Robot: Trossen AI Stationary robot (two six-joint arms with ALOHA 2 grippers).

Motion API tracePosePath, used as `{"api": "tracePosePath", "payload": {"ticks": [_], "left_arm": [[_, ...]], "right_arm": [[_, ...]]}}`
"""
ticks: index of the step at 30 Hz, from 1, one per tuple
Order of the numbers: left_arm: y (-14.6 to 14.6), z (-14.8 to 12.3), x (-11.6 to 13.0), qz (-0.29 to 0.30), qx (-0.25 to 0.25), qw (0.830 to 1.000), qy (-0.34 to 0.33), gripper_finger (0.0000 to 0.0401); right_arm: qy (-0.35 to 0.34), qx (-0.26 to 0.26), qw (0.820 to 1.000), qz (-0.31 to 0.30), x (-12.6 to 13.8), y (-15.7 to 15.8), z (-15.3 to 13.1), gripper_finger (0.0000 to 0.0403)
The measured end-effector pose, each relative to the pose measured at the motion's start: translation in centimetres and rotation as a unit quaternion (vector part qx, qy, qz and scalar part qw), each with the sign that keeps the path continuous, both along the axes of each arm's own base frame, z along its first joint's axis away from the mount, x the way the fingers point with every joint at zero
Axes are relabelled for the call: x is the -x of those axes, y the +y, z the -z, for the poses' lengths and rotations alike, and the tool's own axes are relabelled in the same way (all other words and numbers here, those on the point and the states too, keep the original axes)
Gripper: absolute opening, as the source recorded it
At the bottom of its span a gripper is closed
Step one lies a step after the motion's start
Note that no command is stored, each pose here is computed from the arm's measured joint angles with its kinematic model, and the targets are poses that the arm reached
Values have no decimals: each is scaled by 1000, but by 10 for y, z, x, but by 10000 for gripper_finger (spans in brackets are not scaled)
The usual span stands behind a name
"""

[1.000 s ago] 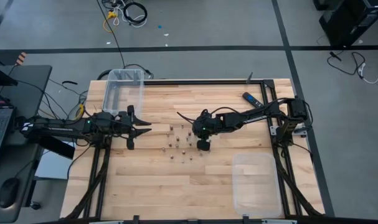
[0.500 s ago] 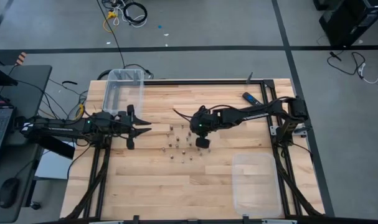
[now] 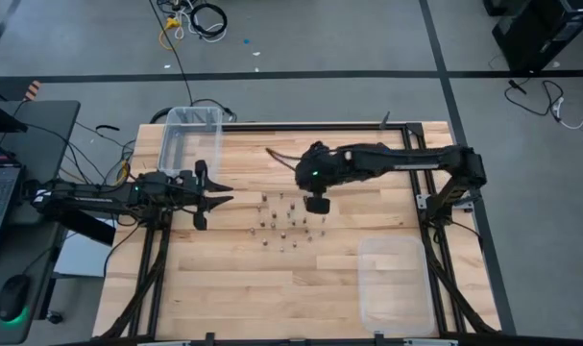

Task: Sort batteries
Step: Put the black and silver battery into the bottom transparent bin

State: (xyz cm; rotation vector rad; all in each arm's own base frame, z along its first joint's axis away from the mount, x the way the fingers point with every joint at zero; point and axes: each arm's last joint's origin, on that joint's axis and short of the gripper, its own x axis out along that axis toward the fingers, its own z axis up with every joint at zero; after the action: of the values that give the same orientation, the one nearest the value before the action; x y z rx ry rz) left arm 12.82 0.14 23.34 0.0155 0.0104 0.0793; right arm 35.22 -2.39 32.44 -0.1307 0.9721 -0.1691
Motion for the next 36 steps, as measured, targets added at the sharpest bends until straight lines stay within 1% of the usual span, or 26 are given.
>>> {"api": "tracePosePath", "payload": {"ticks": [3, 7, 10, 13, 16, 18, 21, 26, 29, 31, 33, 36], "left_arm": [[0, -2, 0, 0, 3, 1000, -12, 106], [0, -7, 0, 0, -2, 999, -35, 106], [0, -9, 0, -1, -8, 999, -46, 106], [0, -10, 0, -2, -13, 999, -51, 106], [0, -12, 1, -4, -12, 998, -64, 106], [0, -14, 1, -5, -12, 997, -72, 106], [1, -16, 1, -10, -12, 996, -83, 106], [1, -18, 2, -26, -12, 995, -92, 106], [2, -20, 2, -29, -15, 994, -102, 106], [2, -21, 2, -33, -17, 993, -108, 106], [2, -23, 3, -40, -17, 992, -116, 106], [3, -24, 3, -51, -16, 991, -123, 106]], "right_arm": [[-24, -19, 999, 28, 24, 1, -27, 43], [-74, -64, 993, 68, 61, 13, -60, 43], [-100, -96, 989, 54, 86, 32, -79, 43], [-101, -131, 986, 22, 111, 53, -91, 40], [-107, -178, 978, 36, 134, 75, -99, 29], [-97, -210, 971, 52, 144, 90, -96, 21], [-60, -256, 960, 96, 155, 112, -86, 21], [-28, -300, 941, 154, 171, 135, -77, 21], [-15, -321, 931, 174, 176, 145, -72, 22], [-4, -338, 920, 200, 179, 149, -67, 24], [22, -354, 908, 224, 181, 154, -58, 28], [58, -347, 905, 238, 186, 163, -39, 30]]}}
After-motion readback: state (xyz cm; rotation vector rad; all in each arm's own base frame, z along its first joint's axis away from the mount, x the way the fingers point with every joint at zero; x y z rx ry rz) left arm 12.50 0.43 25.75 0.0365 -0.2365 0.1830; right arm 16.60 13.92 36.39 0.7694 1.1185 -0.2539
